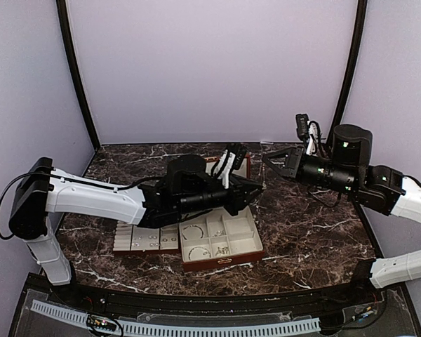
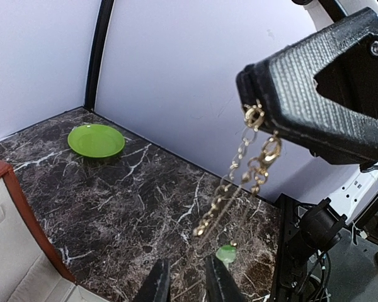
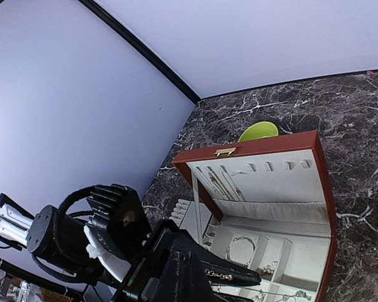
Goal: Organize the mixed jewelry
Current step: Adjust the necklace.
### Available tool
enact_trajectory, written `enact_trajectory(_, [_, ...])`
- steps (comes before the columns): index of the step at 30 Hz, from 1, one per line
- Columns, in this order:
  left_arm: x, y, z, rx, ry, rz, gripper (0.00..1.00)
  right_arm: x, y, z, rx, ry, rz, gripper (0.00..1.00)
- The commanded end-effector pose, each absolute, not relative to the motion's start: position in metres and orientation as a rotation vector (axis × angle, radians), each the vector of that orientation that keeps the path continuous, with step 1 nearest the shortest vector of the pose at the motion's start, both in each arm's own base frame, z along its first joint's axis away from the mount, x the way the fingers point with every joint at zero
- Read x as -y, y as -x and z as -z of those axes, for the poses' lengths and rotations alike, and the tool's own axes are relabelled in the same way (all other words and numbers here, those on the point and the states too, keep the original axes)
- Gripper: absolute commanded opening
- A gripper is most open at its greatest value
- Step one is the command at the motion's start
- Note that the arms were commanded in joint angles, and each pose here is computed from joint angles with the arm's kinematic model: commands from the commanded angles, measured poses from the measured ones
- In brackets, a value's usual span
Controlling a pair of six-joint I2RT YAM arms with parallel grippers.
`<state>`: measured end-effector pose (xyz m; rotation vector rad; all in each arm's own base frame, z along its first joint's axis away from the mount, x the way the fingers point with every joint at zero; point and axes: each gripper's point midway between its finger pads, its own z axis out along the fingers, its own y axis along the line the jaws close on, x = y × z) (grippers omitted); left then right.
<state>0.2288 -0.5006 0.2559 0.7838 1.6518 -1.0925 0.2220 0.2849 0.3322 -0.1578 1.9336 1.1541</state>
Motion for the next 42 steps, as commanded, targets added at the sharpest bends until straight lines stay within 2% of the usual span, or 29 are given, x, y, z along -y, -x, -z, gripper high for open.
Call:
enact_trajectory(1, [0.504,-0.221,-0.272,-1.582,-0.81,1.135,0.22,-0.288,-0.221,-0.335,-1.907,0.151,-1.179,0.0])
enact_trajectory(18, [0.506,-0.237,-0.266,-1.614,-0.771,1.053,0.22,-0.294,-0.212,-0.347,-1.867,0.202,-1.259,0.0])
enact_trajectory(22, [0.504,-0.24,-0.262,-1.624,-0.766,1.024,0.18,-0.298,-0.208,-0.35,-1.849,0.224,-1.291,0.0])
enact_trajectory(28, [0.503,-0.239,-0.263,-1.619,-0.773,1.023,0.01,-0.295,-0.212,-0.343,-1.87,0.196,-1.258,0.0])
enact_trajectory(36, [0.496,-0.224,-0.266,-1.594,-0.833,1.062,0.0,-0.281,-0.222,-0.328,-1.921,0.108,-1.159,0.0])
enact_trajectory(42, [0.5,-0.194,-0.257,-1.616,-1.013,1.156,0.0,-0.278,-0.23,-0.305,-1.996,0.068,-1.078,0.0])
